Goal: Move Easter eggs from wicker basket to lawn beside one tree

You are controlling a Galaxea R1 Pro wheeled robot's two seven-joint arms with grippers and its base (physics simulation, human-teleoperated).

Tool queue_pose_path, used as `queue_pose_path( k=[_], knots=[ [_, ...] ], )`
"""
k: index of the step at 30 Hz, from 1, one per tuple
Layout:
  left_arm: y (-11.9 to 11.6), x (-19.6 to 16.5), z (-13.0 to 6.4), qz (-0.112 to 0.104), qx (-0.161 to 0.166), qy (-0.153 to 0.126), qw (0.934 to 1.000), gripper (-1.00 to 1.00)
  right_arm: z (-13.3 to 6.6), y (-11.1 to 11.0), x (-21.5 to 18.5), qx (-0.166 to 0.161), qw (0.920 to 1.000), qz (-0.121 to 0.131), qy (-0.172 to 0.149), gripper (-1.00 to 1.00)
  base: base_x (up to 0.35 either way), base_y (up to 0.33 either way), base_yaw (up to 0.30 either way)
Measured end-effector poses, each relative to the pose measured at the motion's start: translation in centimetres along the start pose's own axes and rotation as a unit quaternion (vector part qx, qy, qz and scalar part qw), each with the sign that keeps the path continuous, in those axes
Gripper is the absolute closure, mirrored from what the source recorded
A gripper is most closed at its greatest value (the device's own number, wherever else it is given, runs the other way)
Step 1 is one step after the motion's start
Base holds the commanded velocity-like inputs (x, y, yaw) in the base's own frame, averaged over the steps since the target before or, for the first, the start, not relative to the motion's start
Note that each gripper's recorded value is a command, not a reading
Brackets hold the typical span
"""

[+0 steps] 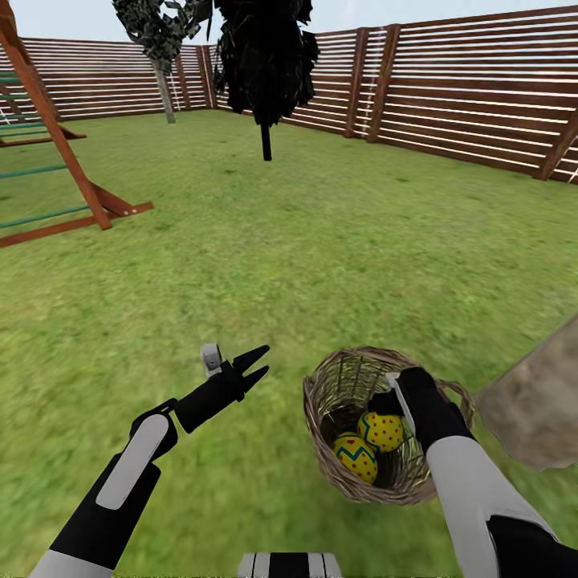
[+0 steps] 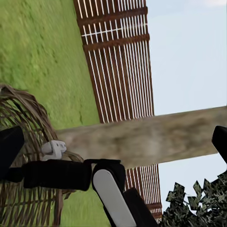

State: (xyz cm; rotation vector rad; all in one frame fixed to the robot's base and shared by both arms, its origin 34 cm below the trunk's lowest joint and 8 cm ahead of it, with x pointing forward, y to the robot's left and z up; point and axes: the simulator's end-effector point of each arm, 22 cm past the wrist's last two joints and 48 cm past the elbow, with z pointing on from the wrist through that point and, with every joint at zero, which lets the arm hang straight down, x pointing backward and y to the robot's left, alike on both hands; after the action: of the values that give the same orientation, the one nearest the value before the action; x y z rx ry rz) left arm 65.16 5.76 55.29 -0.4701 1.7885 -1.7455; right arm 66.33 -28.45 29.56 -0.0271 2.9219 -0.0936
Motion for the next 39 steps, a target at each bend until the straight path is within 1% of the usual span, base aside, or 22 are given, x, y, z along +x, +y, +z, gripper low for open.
queue_pose_path(
  k=[8, 24, 26, 28, 32, 35, 39],
  knots=[
    [1.9, 0.2, 0.0, -0.013, -0.010, 0.001, 0.9999, -1.00, 1.5, 0.0, -0.3, 0.003, 0.9999, -0.005, -0.011, -1.00, 0.000, 0.000, 0.000],
    [5.8, 0.8, -0.1, -0.038, -0.031, 0.004, 0.9988, -1.00, 5.0, 0.1, 1.8, 0.004, 0.9999, -0.008, 0.015, -1.00, 0.000, 0.000, 0.000],
    [6.3, 0.9, -0.1, -0.041, -0.033, 0.004, 0.9986, -1.00, 5.4, 0.2, 1.9, 0.004, 0.9999, -0.009, 0.014, -1.00, 0.000, 0.000, 0.000],
    [6.8, 1.0, -0.1, -0.044, -0.036, 0.004, 0.9984, -1.00, 5.9, 0.2, 1.7, 0.004, 0.9999, -0.011, 0.007, -1.00, 0.000, 0.000, 0.000],
    [7.7, 1.2, -0.2, -0.051, -0.041, 0.005, 0.9979, -1.00, 6.7, 0.1, 2.1, 0.005, 0.9999, -0.011, 0.010, -1.00, 0.000, 0.000, 0.000],
    [8.4, 1.3, -0.2, -0.056, -0.045, 0.006, 0.9974, -1.00, 6.6, -0.2, 1.2, 0.008, 0.9999, -0.010, -0.001, -1.00, 0.000, 0.000, 0.000],
    [9.4, 1.5, -0.3, -0.062, -0.050, 0.006, 0.9968, -1.00, 6.7, -0.5, 0.3, 0.012, 0.9999, -0.008, -0.008, -1.00, 0.000, 0.000, 0.000]
  ],
)
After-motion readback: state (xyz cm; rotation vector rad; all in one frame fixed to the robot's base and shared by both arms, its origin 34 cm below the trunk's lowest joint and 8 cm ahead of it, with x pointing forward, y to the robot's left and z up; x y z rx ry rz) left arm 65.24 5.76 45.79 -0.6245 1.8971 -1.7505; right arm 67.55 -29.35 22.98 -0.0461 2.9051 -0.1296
